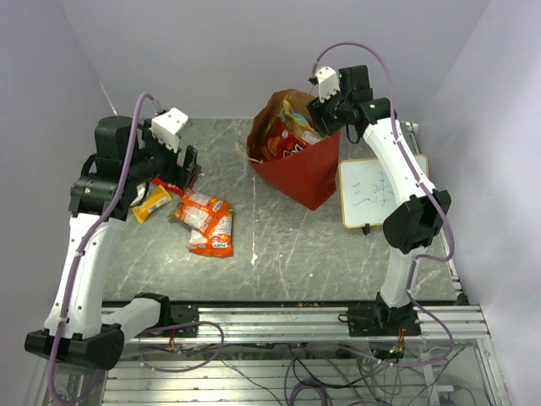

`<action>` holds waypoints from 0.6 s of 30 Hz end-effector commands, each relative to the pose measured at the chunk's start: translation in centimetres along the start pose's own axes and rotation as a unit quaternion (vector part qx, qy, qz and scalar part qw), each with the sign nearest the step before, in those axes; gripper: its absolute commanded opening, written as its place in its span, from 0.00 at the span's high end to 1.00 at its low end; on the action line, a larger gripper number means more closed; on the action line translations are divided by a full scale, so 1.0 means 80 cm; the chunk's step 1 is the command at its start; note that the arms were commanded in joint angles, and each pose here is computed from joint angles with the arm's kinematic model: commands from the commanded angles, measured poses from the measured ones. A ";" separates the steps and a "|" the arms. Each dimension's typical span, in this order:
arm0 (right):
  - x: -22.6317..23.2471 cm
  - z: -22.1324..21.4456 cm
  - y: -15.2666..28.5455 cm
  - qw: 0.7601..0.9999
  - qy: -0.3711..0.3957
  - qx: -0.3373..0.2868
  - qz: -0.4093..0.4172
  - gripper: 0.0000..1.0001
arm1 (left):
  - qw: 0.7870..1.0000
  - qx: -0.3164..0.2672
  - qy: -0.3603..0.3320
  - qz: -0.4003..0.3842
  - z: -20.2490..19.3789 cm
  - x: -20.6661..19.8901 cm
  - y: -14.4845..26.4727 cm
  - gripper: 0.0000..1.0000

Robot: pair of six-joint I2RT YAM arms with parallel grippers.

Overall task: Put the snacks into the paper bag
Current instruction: Place the snack in the paper bag, then pick up the snack from the center of the board.

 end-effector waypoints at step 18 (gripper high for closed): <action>0.059 0.025 0.148 0.977 0.029 -0.145 0.155 0.37 | 0.973 0.209 0.097 -0.023 -0.195 0.052 -0.064 0.15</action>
Point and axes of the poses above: each gripper's point midway between its finger pads, its own y axis back along the fingers, its own x axis along the line the jaws close on, z = x × y, the point moved 7 cm from there along y, back along the fingers, and after that the axes turned 14 degrees about -y, right-handed, at the moved point
